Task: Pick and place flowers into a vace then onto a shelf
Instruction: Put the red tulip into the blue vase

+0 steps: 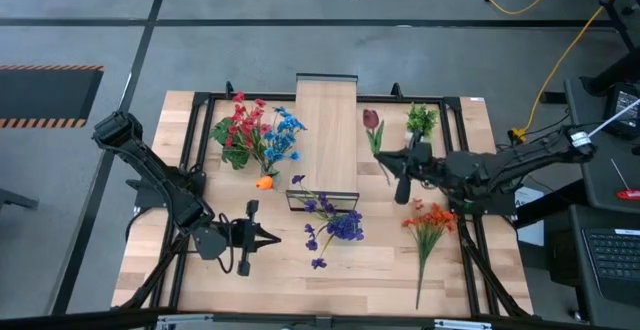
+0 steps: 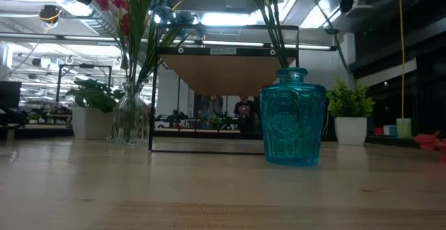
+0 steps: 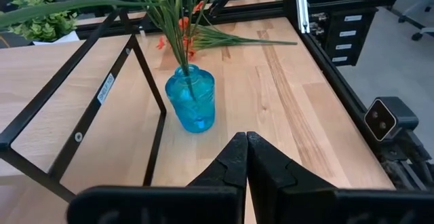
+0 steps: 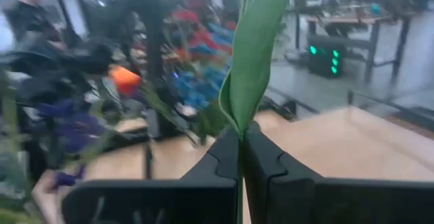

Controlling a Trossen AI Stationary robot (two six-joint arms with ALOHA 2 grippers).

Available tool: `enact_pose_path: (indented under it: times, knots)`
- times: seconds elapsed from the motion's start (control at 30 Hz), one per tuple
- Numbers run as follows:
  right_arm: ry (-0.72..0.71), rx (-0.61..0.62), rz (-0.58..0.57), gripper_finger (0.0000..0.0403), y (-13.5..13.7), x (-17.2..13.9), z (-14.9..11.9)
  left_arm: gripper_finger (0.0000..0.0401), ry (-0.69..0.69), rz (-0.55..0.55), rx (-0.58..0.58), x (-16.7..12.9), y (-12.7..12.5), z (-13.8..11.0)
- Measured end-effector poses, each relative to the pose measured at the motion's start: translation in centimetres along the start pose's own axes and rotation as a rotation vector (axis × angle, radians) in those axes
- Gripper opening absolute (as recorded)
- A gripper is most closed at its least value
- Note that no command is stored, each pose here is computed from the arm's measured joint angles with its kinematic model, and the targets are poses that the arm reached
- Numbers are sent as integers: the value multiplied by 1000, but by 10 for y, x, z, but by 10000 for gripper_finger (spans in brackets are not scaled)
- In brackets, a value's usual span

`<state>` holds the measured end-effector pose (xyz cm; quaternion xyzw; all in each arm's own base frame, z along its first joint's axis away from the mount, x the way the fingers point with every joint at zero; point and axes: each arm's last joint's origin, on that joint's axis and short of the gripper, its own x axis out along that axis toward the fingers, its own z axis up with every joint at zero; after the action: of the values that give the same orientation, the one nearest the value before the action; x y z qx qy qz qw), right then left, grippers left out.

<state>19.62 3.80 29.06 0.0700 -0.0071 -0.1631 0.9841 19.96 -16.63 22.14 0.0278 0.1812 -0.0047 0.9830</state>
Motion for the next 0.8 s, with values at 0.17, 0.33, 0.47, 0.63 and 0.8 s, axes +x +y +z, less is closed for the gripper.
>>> enact_pose_path:
  times: [0.17, 0.33, 0.47, 0.63, 0.8]
  knots:
    - [-33, -30, -3, 2, 27, -2, -8, 4, 0, 1, 19, 0, 0, 0]
    - [-69, -58, 14, 1, 58, 0, -24, 1, -7, 9, 38, 0, 0, 1]
    - [-140, -45, 66, 1, 79, 0, -33, 5, -7, 8, 37, 0, 0, 1]
    - [-225, -35, 85, 1, 96, 6, -48, 2, -7, 7, 20, 0, 0, 1]
    - [-283, 1, 81, 1, 105, 16, -72, 3, -7, 6, 20, 0, 0, 1]
